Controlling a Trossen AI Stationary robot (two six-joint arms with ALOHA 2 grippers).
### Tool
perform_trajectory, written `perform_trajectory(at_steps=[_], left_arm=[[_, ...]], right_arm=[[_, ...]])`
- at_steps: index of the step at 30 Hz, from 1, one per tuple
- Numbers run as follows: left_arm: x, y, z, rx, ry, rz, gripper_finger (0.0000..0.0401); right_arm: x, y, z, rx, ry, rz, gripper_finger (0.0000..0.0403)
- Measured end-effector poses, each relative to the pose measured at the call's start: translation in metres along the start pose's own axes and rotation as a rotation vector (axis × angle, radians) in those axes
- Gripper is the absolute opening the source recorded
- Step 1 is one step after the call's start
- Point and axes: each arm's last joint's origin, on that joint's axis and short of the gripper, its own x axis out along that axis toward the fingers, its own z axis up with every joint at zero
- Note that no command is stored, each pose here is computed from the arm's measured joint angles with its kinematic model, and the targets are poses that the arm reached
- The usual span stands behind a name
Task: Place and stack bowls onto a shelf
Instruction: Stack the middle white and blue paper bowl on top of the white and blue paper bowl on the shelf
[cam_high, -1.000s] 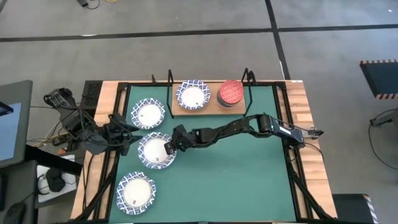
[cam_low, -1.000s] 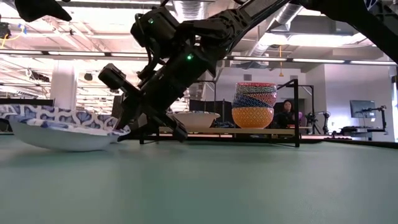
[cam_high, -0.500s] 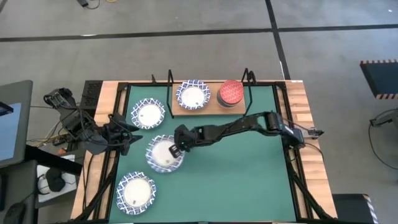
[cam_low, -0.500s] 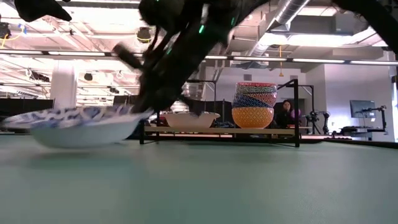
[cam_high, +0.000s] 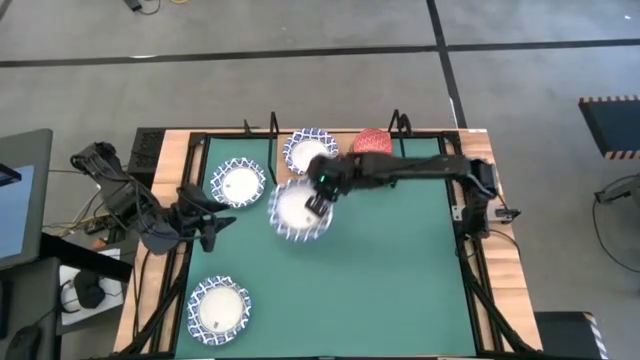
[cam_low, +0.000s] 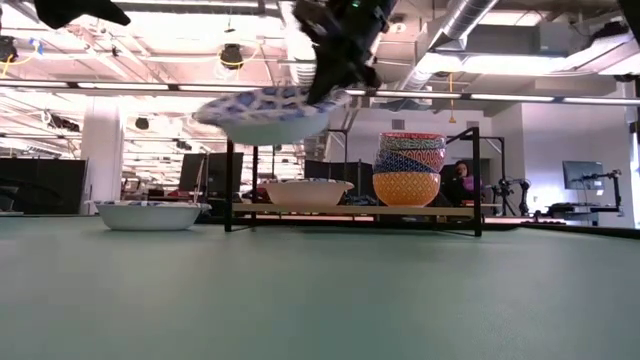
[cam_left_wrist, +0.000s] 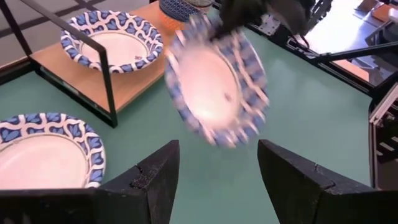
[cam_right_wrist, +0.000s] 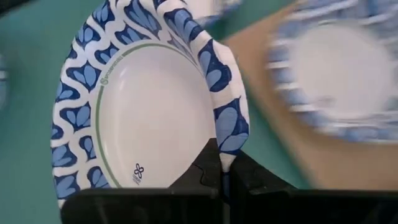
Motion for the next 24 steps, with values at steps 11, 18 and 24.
perform_trajectory(at_steps=[11,18,24], left_arm=[[0.023,-0.033,-0.013,-0.064,-0.017,0.018,0.0201],[0.037,-0.048,-0.024,-0.126,-0.004,0.039,0.0201],[0.042,-0.054,-0.028,-0.163,-0.023,0.055,0.0201]], right_arm=[[-0.014,-0.116,0.040,0.000,-0.116,-0.180,0.0021],[-0.019,-0.174,0.060,0.049,-0.281,-0.212,0.0020],[0.006,-0.201,0.062,0.081,-0.308,-0.159,0.0021]])
